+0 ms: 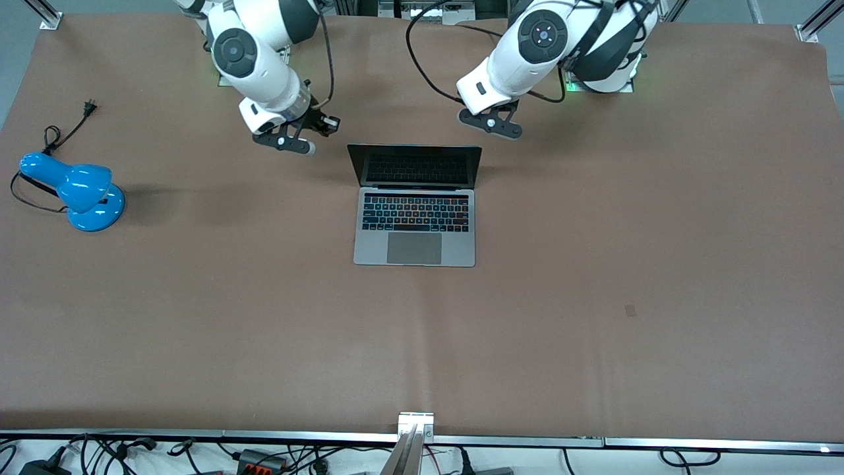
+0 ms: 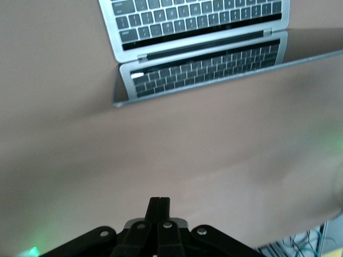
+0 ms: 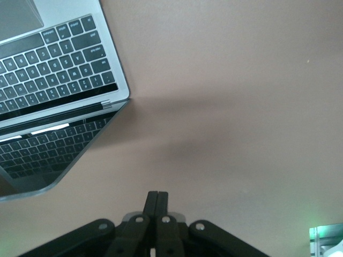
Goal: Close laptop with both arms from behind
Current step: 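Move both grippers over the laptop screen's back edge, then lower both grippers onto the back of the laptop screen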
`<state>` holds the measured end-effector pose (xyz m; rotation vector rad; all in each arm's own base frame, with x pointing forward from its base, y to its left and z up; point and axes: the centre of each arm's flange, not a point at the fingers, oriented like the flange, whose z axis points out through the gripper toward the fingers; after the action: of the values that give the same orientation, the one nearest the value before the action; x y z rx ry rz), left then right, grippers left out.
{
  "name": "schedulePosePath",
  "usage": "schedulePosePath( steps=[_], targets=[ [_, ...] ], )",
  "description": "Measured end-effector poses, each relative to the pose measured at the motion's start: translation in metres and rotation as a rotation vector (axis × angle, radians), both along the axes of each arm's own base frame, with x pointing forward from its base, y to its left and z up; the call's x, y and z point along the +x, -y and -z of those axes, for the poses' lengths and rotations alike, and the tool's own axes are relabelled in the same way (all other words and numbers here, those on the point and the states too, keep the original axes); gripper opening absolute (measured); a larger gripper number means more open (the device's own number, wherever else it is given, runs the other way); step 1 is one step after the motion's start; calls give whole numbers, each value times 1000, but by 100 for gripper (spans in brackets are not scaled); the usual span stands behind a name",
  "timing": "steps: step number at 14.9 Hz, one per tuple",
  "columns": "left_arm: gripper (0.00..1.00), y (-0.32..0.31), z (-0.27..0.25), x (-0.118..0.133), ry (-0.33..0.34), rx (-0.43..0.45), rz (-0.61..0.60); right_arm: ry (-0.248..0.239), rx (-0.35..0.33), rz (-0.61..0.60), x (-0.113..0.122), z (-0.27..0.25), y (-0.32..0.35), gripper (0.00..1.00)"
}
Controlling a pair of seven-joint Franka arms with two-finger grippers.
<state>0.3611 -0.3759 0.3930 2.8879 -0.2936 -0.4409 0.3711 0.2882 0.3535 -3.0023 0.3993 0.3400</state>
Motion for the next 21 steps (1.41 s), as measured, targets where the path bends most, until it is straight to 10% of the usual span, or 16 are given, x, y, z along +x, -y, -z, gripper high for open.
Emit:
schedulePosePath(
  steps=[21],
  targets=[
    [1, 4, 81, 36, 289, -207, -71, 182, 75, -142, -18, 29, -69, 1]
  ],
)
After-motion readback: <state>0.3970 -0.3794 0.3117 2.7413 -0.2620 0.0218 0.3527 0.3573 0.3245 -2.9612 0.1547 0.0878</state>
